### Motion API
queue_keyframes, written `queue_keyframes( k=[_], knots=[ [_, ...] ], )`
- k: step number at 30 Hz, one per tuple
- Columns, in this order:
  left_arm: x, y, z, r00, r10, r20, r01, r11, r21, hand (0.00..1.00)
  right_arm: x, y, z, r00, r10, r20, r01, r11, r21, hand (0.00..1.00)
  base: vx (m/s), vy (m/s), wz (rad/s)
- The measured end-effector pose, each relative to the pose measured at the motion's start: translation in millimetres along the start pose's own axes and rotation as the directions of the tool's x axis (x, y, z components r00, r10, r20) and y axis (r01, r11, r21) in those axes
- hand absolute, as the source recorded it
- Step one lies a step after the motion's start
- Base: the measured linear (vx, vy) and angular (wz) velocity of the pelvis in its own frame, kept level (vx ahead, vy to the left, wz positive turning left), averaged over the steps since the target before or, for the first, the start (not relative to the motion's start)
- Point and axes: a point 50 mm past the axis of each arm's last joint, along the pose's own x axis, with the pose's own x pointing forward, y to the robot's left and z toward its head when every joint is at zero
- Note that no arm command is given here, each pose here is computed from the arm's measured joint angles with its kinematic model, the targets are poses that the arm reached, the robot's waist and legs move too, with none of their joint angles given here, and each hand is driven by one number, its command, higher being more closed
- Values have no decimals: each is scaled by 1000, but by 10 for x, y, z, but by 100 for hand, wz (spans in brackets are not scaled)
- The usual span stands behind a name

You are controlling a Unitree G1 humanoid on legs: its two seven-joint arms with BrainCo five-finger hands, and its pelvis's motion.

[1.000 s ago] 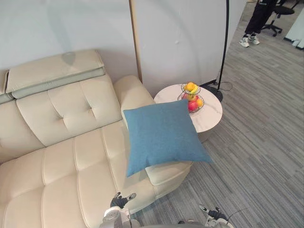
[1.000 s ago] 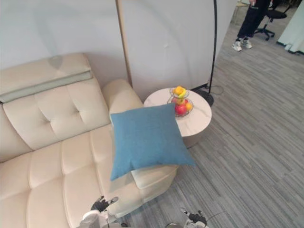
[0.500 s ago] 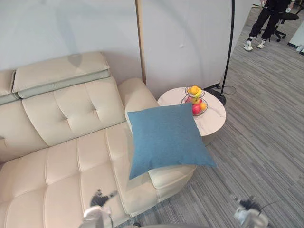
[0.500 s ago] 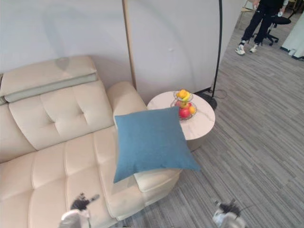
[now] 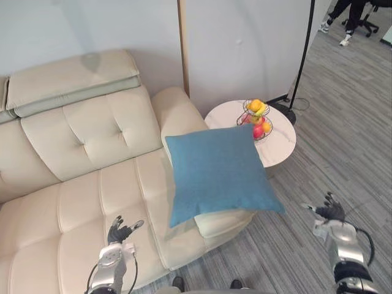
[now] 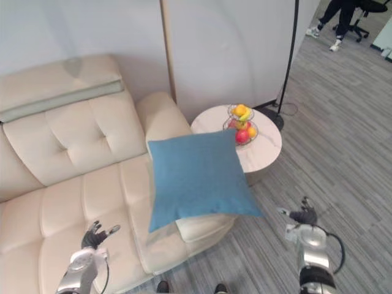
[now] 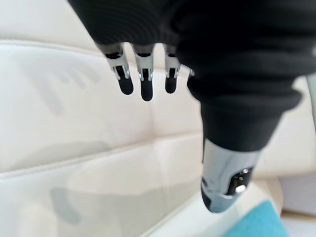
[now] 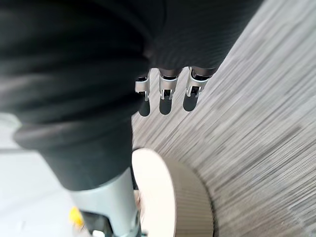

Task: Pick up cushions and gather them together orderly.

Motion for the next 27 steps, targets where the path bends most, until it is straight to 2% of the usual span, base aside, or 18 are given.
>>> queue_keyframes(
  k=[5,9,20,27],
  knots=[
    [127,-406,423,987,-110,114,110,994,8,0,163,341,589,985,92,148,-93,996,1,0,-136,8,10],
    [180,-651,764,968,-158,197,163,987,-10,0,263,482,963,973,102,205,-113,993,41,0,-109,-4,2],
    [111,-1239,1557,879,-282,385,312,950,-16,0,225,755,1435,934,148,324,-166,986,29,0,-80,-33,-1],
    [49,-1391,1822,858,-260,443,300,954,-21,0,166,962,1590,916,169,363,-201,978,51,0,-7,-45,-4]
  ],
)
